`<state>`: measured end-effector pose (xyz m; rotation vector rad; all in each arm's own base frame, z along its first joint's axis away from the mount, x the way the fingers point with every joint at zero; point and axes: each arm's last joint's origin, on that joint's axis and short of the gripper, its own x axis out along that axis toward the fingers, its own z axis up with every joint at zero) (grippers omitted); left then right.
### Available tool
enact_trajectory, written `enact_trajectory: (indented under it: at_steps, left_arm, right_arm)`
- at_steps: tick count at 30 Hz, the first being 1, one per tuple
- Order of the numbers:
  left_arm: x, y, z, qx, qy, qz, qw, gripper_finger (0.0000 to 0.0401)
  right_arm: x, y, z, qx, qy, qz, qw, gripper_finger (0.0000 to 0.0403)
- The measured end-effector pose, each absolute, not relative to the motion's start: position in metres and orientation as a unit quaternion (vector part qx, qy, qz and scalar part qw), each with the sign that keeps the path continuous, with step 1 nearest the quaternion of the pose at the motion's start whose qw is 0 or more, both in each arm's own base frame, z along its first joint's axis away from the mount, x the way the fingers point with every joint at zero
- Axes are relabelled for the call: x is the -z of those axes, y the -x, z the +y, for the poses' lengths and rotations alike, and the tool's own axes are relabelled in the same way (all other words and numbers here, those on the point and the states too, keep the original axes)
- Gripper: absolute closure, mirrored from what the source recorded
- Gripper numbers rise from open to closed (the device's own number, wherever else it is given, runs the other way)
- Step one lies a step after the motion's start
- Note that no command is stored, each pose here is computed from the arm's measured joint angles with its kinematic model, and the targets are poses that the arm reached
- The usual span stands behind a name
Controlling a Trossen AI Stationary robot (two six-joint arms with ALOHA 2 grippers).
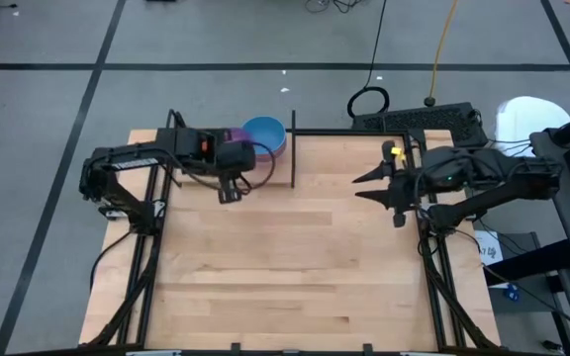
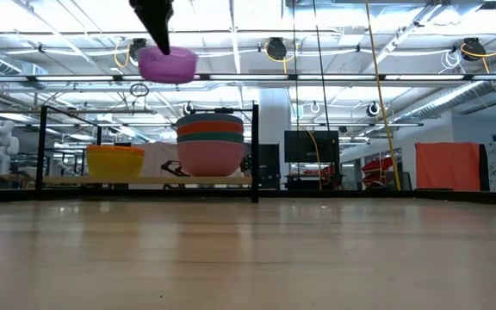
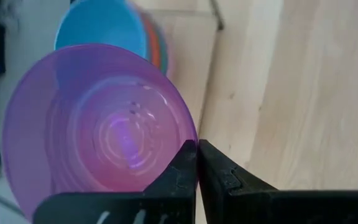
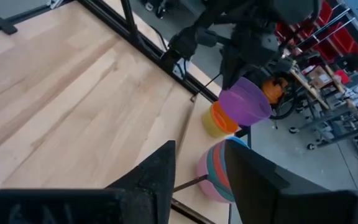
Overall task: Place and stack bowls onto a shelf
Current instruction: Stack the small purple bowl into the orange bowl on the shelf
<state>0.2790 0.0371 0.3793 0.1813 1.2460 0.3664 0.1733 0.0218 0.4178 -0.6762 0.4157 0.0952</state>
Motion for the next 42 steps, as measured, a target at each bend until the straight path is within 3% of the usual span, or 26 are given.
enact_trajectory:
  at_steps: [14, 23, 30, 42]
  left_arm:
    - [-0.401, -0.224, 0.099, -0.297, 0.026, 0.567, 0.768, 0.0399]
    - [-0.398, -0.178, 0.12, -0.357, 0.097, 0.476, 0.798, 0.0399]
    - [-0.364, -0.156, 0.118, -0.366, 0.12, 0.422, 0.82, 0.0399]
    - [-0.291, -0.157, 0.129, -0.354, 0.131, 0.438, 0.816, 0.0399]
  right_arm:
    - [-0.42, -0.163, 0.02, -0.048, 0.343, 0.198, 0.917, 0.027]
    - [-0.42, -0.162, 0.02, -0.051, 0.345, 0.199, 0.916, 0.0271]
    - [-0.42, -0.162, 0.02, -0.054, 0.356, 0.198, 0.912, 0.027]
    - [-0.42, -0.162, 0.02, -0.053, 0.355, 0.198, 0.912, 0.0271]
